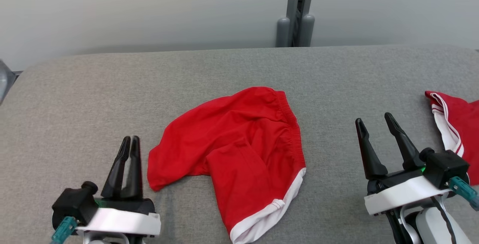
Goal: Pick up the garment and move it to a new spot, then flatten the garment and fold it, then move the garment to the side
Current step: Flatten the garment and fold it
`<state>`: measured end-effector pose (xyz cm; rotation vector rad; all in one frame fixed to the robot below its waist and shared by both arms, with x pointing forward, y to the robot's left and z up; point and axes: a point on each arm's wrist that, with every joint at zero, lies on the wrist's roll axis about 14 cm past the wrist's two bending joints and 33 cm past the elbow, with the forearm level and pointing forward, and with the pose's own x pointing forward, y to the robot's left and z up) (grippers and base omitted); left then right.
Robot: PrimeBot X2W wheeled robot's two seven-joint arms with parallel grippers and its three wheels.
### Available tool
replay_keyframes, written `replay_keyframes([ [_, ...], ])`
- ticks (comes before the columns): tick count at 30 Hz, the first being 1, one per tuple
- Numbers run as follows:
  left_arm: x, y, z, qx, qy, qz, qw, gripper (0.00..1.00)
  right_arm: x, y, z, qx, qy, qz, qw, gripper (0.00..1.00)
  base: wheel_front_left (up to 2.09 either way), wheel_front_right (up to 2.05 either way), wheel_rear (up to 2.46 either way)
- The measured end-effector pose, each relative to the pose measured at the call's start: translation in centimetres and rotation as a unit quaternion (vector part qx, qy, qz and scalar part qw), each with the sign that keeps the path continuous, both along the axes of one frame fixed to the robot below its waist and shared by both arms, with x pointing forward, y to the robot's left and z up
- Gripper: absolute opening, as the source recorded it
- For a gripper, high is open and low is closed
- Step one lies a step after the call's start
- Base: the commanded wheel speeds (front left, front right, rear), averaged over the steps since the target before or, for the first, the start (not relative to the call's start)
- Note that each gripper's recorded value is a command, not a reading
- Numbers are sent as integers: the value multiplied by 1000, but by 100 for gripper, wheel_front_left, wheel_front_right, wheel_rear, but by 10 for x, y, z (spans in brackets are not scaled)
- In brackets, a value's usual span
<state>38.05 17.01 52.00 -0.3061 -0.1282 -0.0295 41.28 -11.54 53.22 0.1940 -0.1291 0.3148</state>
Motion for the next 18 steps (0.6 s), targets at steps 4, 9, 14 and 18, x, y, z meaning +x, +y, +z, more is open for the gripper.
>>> replay_keyframes([
  [4,-6,2,-6,11,11,6,1000,100,-1,7,-1,-3,2,10,1000,100,0,0,0],
  [9,-8,5,-9,-1,17,14,1000,100,-1,12,0,-3,2,16,1000,100,0,0,0],
  [14,-8,4,-13,-1,23,14,1000,100,-2,13,-3,-5,8,18,1000,100,0,0,0],
  [18,-6,1,-23,-4,39,10,999,100,-1,12,-6,-7,12,18,1000,100,0,0,0],
])
